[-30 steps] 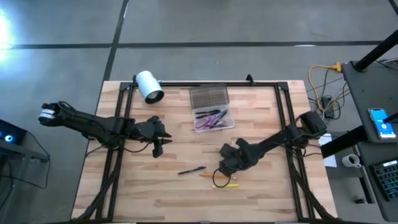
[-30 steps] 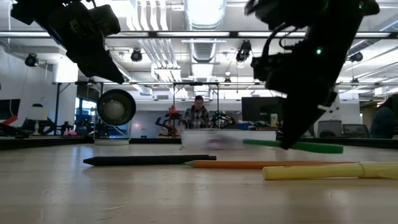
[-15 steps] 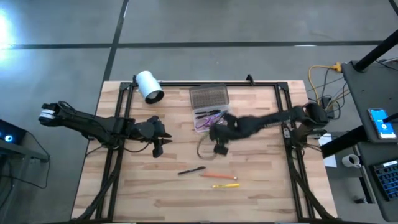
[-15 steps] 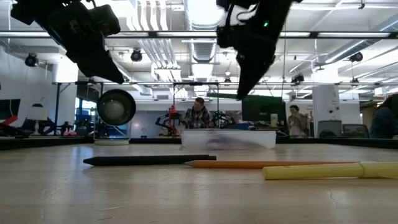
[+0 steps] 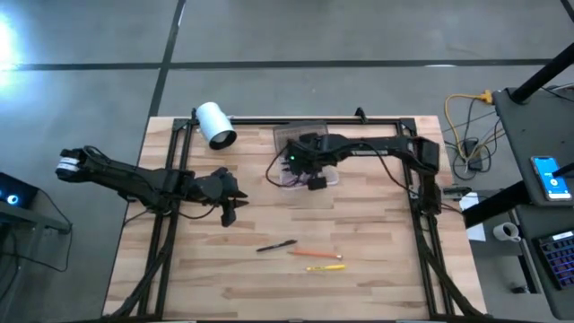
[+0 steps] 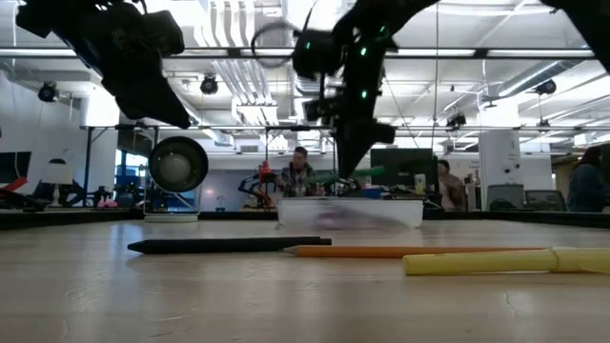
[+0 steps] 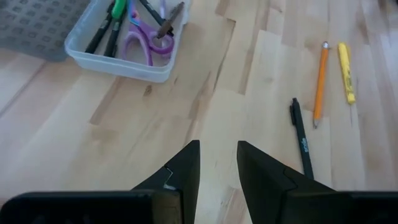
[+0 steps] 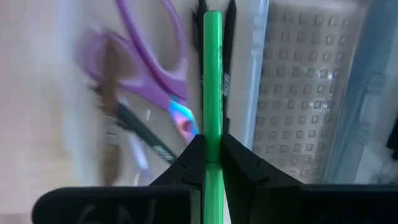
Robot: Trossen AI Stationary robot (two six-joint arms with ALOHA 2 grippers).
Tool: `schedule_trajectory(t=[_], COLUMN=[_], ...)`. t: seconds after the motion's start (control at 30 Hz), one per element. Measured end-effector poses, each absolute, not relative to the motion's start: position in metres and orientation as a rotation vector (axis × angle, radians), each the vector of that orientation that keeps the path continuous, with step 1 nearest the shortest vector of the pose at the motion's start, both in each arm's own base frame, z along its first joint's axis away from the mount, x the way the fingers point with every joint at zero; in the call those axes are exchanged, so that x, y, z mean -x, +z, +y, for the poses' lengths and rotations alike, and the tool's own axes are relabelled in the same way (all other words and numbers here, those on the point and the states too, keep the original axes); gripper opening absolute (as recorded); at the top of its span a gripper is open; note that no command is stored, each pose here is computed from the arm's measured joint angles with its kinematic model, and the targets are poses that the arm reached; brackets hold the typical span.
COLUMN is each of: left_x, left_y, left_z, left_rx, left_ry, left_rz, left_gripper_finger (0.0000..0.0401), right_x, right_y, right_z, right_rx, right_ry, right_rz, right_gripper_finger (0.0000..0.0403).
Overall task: Pick & place school supplies into a supply box
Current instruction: Put the green pen into the supply box, then put the black pen into the supply box
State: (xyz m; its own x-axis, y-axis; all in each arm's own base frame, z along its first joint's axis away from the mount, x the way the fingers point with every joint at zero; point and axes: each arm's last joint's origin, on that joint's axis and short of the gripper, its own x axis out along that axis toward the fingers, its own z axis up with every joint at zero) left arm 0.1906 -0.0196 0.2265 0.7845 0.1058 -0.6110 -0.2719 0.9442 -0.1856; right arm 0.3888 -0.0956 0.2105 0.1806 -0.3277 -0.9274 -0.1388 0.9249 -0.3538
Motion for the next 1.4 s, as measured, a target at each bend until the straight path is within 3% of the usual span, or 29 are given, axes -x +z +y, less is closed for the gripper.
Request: schedule_trajectory(t=[0.4,0.9,1.13,1.4], left_x=[-0.191,-0.191,-0.191,-0.201], left_y=[0.227,0.227,0.224,0.210], left_z=[-0.019,-0.019,-0.019,-0.023], left_rx=[0.338,0.342,0.306,0.317], left_ry=[0.262,0.262,0.257,0.177], left_rz=[0.621,0.618,0.644,0.740], left_gripper_finger=[0.0091,0.0091,0.0091,0.0091], right_x=[-0.411,-0.414,-0.404,-0.381], right_y=[0.179,0.191,0.232,0.258], right_z=[-0.123,-0.119,-0.088,-0.008], right_rx=[0.336,0.283,0.259,0.088], right_ry=[-0.104,-0.164,-0.185,-0.183], right_rz=[1.455,1.394,1.311,1.230], right_gripper_finger=[0.0033,0.0158,0.0172,0.0173])
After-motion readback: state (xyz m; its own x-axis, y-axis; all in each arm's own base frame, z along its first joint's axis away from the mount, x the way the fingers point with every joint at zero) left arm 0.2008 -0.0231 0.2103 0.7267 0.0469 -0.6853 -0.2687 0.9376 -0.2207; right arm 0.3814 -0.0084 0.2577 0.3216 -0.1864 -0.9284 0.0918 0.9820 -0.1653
